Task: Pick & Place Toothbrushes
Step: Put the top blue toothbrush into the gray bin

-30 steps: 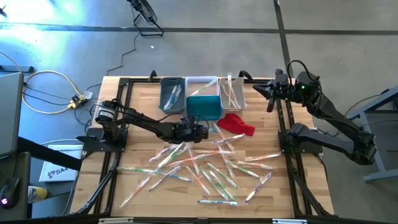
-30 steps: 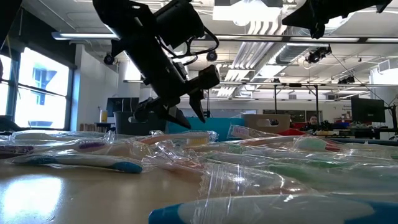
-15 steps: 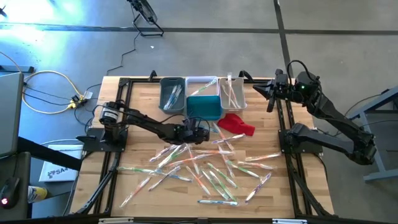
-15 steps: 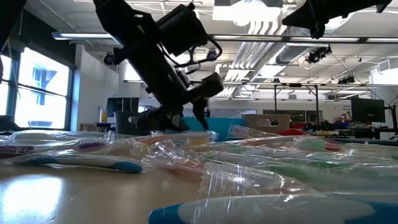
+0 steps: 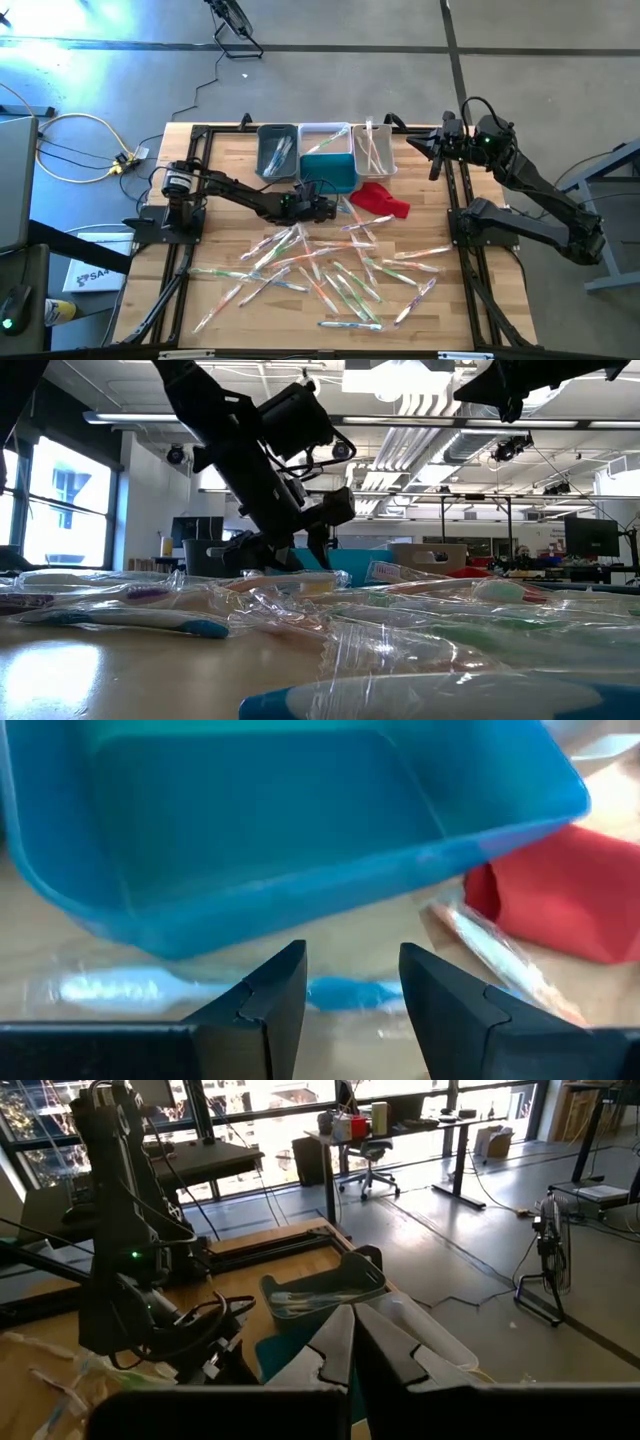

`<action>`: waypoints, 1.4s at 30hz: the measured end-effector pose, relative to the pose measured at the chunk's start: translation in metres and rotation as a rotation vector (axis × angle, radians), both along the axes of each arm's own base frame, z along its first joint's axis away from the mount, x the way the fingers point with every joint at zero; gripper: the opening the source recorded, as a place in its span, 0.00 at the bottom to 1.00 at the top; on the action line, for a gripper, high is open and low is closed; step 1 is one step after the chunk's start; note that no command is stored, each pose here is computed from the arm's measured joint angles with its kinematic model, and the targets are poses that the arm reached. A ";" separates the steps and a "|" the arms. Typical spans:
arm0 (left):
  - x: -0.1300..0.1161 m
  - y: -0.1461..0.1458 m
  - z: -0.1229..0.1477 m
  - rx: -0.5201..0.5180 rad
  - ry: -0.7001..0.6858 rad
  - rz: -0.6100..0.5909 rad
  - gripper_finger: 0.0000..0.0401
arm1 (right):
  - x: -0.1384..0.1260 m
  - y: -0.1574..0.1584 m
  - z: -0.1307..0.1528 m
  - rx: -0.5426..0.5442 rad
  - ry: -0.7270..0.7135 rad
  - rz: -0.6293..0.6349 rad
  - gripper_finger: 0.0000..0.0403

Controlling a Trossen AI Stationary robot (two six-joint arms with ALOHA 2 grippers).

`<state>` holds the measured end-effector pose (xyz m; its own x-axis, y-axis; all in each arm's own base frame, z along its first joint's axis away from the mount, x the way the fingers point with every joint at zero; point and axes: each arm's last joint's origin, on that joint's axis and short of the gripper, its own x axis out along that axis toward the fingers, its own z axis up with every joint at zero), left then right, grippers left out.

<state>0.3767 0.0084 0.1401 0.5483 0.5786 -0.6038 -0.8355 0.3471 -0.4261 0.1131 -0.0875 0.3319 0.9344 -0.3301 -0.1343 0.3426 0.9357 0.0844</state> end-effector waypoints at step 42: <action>0.001 -0.041 0.037 -0.079 0.331 -0.175 0.40 | 0.000 0.000 0.000 0.001 0.001 0.000 0.01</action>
